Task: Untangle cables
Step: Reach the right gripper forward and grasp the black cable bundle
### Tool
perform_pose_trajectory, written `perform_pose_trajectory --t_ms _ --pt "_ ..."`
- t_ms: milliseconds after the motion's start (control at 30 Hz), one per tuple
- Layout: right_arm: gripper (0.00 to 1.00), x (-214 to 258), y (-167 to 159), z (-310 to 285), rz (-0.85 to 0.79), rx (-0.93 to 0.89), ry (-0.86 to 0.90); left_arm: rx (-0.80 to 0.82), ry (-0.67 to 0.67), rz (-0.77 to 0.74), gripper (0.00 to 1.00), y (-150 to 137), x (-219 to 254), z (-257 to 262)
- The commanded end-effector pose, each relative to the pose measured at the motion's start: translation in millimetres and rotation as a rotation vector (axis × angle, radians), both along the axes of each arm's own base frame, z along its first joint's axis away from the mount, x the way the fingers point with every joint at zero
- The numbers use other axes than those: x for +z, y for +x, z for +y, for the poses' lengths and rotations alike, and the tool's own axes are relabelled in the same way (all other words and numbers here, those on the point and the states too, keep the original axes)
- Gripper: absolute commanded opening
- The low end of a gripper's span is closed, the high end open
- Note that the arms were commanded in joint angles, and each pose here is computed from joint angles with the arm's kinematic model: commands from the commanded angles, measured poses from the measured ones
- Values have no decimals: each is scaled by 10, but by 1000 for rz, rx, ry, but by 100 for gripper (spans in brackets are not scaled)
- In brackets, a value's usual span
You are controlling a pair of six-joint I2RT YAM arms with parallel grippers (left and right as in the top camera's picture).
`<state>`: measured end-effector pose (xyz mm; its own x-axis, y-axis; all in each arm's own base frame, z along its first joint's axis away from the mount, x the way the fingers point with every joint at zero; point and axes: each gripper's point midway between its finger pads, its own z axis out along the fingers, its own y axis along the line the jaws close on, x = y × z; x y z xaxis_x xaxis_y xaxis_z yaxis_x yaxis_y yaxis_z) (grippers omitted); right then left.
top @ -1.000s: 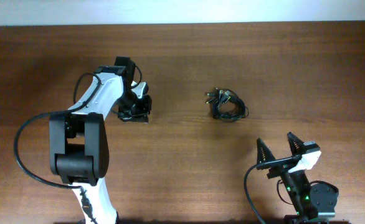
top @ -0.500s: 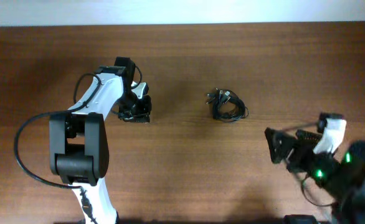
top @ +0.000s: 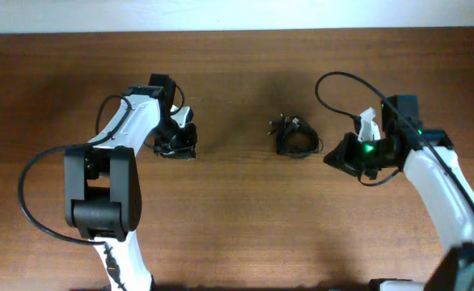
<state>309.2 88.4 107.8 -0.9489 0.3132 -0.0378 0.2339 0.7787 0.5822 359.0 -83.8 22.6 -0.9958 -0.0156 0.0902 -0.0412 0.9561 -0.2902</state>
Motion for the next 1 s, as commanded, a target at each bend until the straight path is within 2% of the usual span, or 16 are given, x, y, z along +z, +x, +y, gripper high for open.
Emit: perform_pose_trajectory --t_ms 0,67,133,167,200,367,467,533,567,767,900,967 --pt "4 -249 154 36 46 -15 21 1 -15 11 18 -22 -14 -33" --pt "4 -416 271 35 67 -51 30 1 -15 9 19 -18 -15 -33" --pt "9 -534 377 34 65 -71 35 1 -15 8 19 -14 -15 -33" --pt "19 -582 422 27 66 -85 35 1 -15 8 20 -14 -15 -33" --pt "24 -632 490 31 57 -99 40 1 -15 8 20 -14 -15 -33" --pt "28 -645 654 22 31 -161 45 2 -15 8 21 -14 -15 -33" --pt "30 -749 701 -51 50 -259 -69 1 -15 8 21 -14 -15 -33" --pt "42 -797 726 -2 43 -302 -145 1 -15 8 22 -14 -15 -33" --pt "43 -797 751 58 25 -303 -164 1 -15 8 22 -14 -15 -33" --pt "43 -839 744 257 -36 -332 -325 2 -15 8 24 -14 -15 -33" --pt "33 -842 694 401 -45 -293 -332 1 -15 8 25 -14 -15 -33" --pt "32 -856 635 489 -39 -266 -333 2 -15 8 25 -14 -15 -33"
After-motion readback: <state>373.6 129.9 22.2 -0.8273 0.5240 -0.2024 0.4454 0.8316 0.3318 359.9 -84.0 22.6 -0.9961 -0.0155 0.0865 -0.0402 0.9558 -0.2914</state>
